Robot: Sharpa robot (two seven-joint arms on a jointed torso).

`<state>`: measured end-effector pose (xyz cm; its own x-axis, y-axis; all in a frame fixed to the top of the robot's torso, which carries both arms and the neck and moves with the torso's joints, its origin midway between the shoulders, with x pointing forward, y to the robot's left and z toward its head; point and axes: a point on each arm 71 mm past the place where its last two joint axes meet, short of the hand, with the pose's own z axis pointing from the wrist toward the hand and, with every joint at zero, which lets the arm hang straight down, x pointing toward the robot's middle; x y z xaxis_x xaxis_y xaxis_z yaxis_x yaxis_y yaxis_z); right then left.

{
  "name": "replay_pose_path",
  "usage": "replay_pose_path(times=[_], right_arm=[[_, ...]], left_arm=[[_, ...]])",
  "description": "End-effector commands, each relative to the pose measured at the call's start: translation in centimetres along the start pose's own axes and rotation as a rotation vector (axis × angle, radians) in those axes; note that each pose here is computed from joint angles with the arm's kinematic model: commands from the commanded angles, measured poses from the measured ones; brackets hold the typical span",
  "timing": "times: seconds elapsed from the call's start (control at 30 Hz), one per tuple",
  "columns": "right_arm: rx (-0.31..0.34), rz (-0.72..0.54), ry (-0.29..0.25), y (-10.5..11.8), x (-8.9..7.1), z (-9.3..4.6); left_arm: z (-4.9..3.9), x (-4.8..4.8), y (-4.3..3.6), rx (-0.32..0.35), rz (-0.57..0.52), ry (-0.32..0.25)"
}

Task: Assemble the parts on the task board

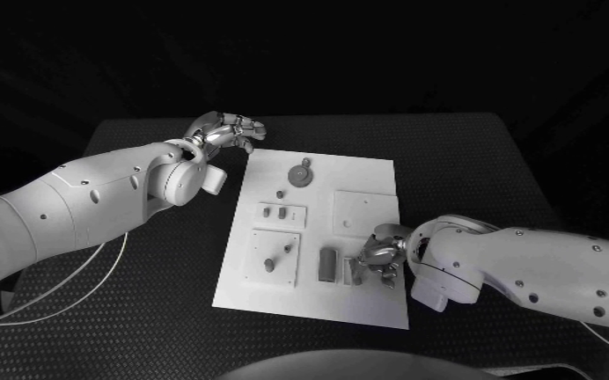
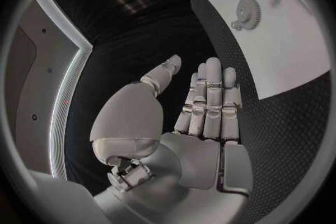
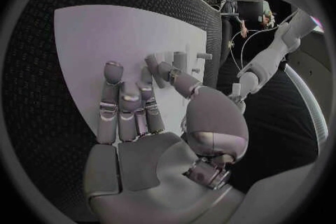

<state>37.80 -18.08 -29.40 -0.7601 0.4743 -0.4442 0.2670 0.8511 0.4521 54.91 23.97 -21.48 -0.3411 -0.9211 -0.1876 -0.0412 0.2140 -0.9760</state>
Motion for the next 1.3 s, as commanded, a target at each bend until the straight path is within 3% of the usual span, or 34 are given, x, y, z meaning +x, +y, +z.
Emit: replay_pose_path(times=[0.03,1.3], right_arm=[[-0.002,-0.016,0.019,0.15,0.29,0.09],[-0.033,-0.041,0.076,0.65,1.11,0.30]], left_arm=[[0.05,0.26,-0.19,0.007,-0.004,0.018],[0.03,0.18,-0.15,0.005,-0.003,0.018]])
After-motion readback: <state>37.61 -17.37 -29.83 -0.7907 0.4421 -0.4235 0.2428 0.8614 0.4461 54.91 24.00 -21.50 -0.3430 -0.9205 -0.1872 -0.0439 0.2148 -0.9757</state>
